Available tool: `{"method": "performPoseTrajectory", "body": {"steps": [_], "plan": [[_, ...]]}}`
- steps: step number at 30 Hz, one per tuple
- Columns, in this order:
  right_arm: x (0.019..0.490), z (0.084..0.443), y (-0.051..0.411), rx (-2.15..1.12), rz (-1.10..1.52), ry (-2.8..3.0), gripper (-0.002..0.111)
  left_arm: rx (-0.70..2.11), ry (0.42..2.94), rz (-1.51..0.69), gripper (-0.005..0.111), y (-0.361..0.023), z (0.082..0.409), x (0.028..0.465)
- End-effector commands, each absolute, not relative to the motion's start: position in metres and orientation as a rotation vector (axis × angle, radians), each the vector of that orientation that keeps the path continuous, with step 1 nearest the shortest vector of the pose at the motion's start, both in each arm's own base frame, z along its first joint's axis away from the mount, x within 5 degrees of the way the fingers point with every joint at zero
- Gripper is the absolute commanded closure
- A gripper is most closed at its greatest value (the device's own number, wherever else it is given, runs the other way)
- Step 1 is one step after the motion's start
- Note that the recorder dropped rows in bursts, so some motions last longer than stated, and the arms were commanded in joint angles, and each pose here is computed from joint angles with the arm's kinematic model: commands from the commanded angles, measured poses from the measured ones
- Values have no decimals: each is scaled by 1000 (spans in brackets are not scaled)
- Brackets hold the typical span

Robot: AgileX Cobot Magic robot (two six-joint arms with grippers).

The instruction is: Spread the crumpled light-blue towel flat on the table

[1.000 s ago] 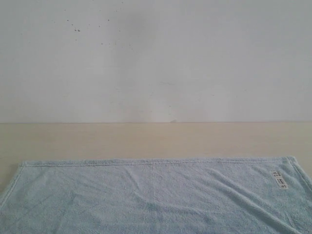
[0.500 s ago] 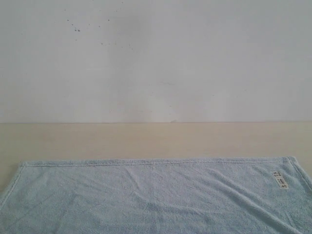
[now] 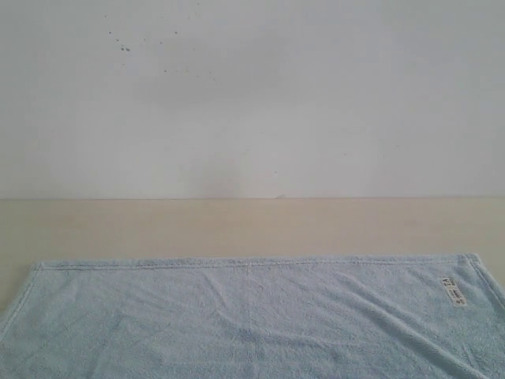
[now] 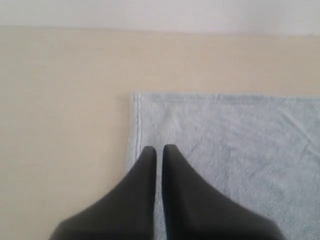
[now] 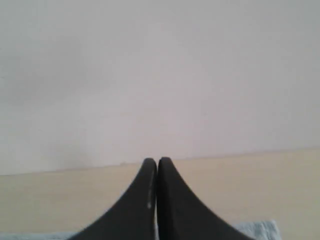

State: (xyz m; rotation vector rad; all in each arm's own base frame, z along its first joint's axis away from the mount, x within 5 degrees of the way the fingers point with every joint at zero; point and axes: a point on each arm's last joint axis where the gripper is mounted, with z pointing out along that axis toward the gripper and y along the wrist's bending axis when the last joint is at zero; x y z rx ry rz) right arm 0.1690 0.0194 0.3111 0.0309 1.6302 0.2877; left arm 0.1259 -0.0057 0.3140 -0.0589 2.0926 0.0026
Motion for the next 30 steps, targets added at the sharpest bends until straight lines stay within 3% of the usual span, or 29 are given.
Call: {"method": "performPoseTrajectory", "body": {"steps": [1,4,11,18,30], "plan": [[133,335,28,-46,335,1501,108,-89,1969,-66,103,1,330,76],[96,345,22,-36,336,1437,108,-73,1899,-85,103,7,330,34],[46,347,4,37,339,1362,108,-81,1746,-138,103,14,325,-15],[16,339,-8,77,375,1349,108,-96,1832,-137,103,15,320,-19],[11,316,3,-210,336,1558,108,-95,1837,-155,103,13,320,-19]]}}
